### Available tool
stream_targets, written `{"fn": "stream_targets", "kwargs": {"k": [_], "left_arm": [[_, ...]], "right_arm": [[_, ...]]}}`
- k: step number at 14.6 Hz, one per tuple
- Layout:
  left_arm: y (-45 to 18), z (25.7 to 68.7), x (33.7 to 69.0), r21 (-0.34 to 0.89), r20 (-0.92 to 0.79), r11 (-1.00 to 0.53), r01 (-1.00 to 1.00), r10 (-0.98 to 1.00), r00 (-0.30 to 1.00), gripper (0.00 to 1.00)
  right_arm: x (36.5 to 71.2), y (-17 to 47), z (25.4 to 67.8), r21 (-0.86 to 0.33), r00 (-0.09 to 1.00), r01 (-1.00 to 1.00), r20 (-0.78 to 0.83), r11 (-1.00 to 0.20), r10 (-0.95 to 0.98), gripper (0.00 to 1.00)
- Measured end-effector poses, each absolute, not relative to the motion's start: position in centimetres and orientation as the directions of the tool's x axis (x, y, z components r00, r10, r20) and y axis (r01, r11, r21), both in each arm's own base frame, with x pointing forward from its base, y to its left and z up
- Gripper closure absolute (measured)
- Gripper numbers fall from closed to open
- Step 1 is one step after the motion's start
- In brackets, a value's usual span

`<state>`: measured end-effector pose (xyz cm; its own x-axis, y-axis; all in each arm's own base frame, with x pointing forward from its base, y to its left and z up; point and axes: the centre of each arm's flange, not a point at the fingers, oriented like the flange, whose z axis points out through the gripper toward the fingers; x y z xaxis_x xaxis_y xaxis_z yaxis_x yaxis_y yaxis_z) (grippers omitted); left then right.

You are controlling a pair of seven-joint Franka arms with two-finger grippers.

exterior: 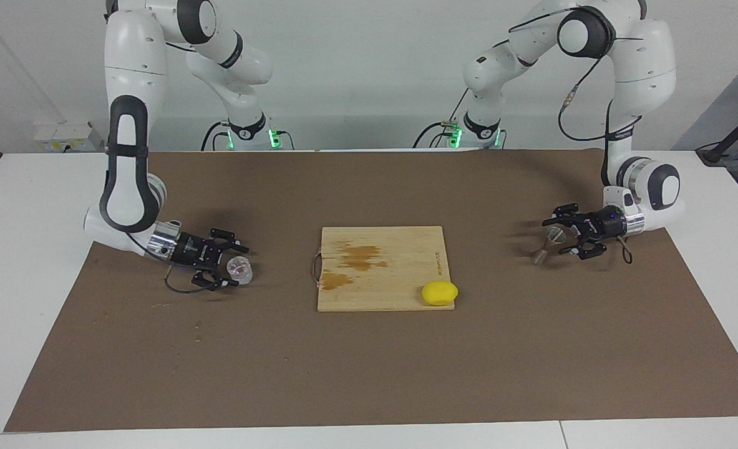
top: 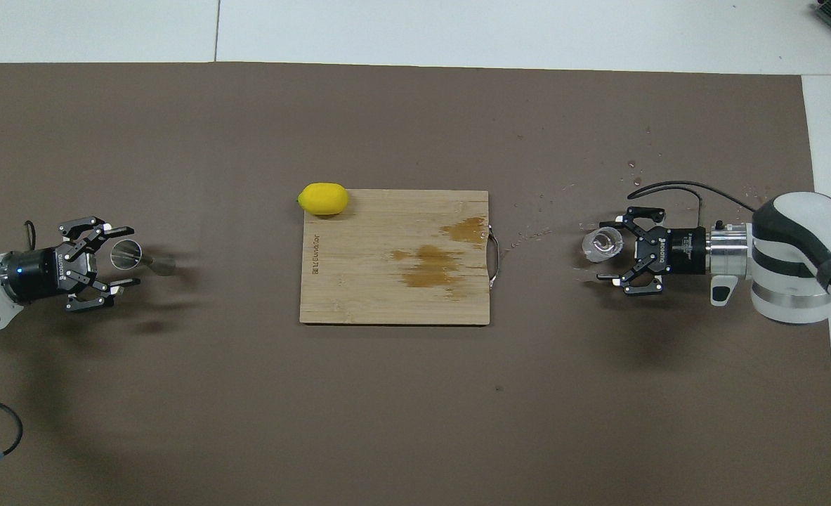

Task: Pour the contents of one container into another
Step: 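Move the left gripper to the dark cup while the right gripper reaches the glass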

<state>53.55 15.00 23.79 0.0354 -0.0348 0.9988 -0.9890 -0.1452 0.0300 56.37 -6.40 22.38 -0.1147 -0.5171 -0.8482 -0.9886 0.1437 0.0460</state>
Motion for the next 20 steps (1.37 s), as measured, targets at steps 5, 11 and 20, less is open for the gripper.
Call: {"fn": "stream_targets", "kwargs": {"k": [5,11,20], "left_arm": [[14.86,23.82,53.6,0.029,0.999,-0.143,-0.989,-0.032,0.034,0.15],[14.81,23.84,53.61,0.029,0.999,-0.142,-0.989,-0.031,0.034,0.33],[14.17,23.83,53.8,0.029,0.999,-0.133,-0.991,-0.029,0.033,0.49]], "right_arm": [[56.38,-6.42,22.34,0.045,-0.115,-0.988,-0.847,0.145,-0.519,0.18],[56.46,-6.44,22.4,0.032,-0.101,-0.99,-0.848,0.14,-0.52,0.49],[56.75,-6.38,22.76,0.015,-0.083,-0.991,-0.848,0.133,-0.523,0.49]]}}
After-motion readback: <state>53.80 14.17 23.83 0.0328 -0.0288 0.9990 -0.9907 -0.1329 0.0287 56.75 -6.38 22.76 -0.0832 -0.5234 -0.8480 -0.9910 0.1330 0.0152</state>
